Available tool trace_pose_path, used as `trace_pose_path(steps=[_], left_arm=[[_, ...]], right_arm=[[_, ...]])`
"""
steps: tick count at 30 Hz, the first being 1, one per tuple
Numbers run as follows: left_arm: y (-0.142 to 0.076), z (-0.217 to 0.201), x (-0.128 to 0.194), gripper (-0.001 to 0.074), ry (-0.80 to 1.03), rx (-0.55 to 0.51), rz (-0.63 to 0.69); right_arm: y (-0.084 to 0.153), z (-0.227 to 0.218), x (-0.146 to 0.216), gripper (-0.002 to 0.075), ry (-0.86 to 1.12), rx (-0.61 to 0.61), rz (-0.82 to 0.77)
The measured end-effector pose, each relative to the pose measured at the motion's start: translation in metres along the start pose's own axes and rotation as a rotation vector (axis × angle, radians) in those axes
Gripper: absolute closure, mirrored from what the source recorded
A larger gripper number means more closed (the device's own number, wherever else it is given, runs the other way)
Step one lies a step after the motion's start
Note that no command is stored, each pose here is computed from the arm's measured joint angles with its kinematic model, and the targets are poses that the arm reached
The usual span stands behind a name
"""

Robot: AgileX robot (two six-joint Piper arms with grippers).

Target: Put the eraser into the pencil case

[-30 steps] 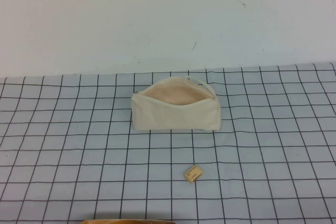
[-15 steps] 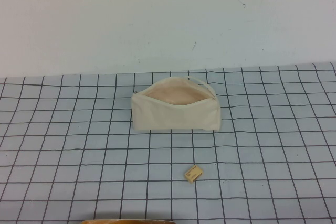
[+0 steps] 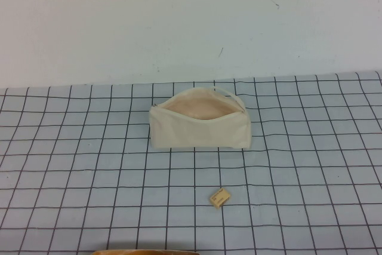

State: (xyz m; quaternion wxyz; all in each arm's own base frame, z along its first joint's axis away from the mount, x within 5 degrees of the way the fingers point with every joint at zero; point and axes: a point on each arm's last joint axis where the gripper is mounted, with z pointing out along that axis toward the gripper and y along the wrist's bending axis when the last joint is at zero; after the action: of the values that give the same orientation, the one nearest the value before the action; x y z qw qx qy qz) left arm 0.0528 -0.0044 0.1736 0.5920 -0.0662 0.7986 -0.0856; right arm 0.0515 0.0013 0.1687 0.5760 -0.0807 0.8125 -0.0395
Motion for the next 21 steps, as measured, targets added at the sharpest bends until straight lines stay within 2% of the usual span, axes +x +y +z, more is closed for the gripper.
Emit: trace_pose_path(steps=[3,6,9,11,13,15,21], left_arm=[[0.0,0.0,0.0,0.0738,0.0,0.0,0.0],[0.0,0.0,0.0,0.0738,0.0,0.0,0.0],[0.0,0.0,0.0,0.0738,0.0,0.0,0.0],[0.0,0.0,0.0,0.0738,0.0,0.0,0.0],[0.0,0.0,0.0,0.0738,0.0,0.0,0.0],[0.0,0.0,0.0,0.0738,0.0,0.0,0.0],[0.0,0.0,0.0,0.0738,0.0,0.0,0.0]], right_arm=[[0.002,0.0,-0.001,0.0727,-0.007,-0.02,0.06],[0.007,0.0,-0.006,0.0727,-0.063,-0.09,0.376],[0.011,-0.002,-0.016,0.0727,-0.128,-0.187,0.838],[0.011,-0.003,-0.02,0.0727,-0.147,-0.228,1.005],[0.012,-0.003,-0.02,0.0727,-0.149,-0.24,1.032],[0.012,-0.003,-0.02,0.0727,-0.152,-0.238,0.989],[0.008,-0.009,-0.035,0.0727,-0.243,-0.21,0.708]])
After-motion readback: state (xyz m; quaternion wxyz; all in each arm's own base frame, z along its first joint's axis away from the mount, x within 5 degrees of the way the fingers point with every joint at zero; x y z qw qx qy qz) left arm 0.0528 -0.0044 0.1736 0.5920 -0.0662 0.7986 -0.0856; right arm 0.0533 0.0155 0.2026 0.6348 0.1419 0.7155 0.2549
